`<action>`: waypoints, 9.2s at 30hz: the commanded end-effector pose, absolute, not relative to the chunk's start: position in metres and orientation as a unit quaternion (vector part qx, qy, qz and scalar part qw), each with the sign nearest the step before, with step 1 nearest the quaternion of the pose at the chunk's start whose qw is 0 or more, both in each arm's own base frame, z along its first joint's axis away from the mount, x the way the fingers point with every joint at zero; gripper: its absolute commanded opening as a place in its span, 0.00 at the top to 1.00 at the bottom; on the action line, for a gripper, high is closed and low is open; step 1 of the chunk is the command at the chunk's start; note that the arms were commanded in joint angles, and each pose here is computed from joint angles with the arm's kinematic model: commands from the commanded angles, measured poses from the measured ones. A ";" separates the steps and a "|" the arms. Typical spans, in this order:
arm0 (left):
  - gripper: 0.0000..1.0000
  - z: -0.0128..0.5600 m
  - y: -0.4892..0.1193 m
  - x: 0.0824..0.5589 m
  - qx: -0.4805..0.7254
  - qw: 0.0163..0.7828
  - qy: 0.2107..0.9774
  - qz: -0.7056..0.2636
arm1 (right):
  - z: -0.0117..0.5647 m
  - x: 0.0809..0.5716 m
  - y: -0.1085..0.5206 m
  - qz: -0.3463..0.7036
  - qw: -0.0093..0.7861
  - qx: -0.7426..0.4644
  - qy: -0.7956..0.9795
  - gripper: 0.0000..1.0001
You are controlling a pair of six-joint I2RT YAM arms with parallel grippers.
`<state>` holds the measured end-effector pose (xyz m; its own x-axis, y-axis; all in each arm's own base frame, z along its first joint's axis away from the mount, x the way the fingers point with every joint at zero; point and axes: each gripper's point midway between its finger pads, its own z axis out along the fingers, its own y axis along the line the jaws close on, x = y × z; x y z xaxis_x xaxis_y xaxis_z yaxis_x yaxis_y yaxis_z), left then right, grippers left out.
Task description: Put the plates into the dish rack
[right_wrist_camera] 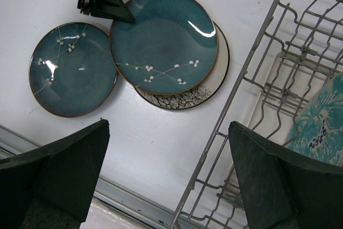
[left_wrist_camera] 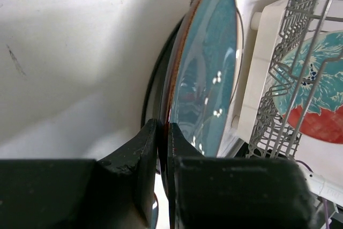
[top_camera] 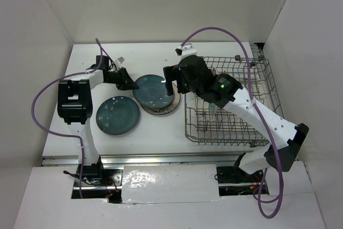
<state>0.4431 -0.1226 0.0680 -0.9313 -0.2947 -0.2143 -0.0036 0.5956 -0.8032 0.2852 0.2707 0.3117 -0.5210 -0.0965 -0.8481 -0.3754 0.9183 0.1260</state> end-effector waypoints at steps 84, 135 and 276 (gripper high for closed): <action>0.08 0.338 -0.060 0.323 -0.068 0.380 0.796 -0.466 | 0.527 0.296 0.003 -0.039 0.743 0.191 0.641 1.00; 0.08 0.318 -0.056 0.332 -0.064 0.371 0.804 -0.460 | 0.284 0.292 -0.054 -0.200 0.616 0.179 0.740 1.00; 1.00 0.342 -0.125 0.357 0.052 0.392 0.812 -0.430 | 0.422 0.265 0.097 0.179 0.637 -0.017 0.749 0.05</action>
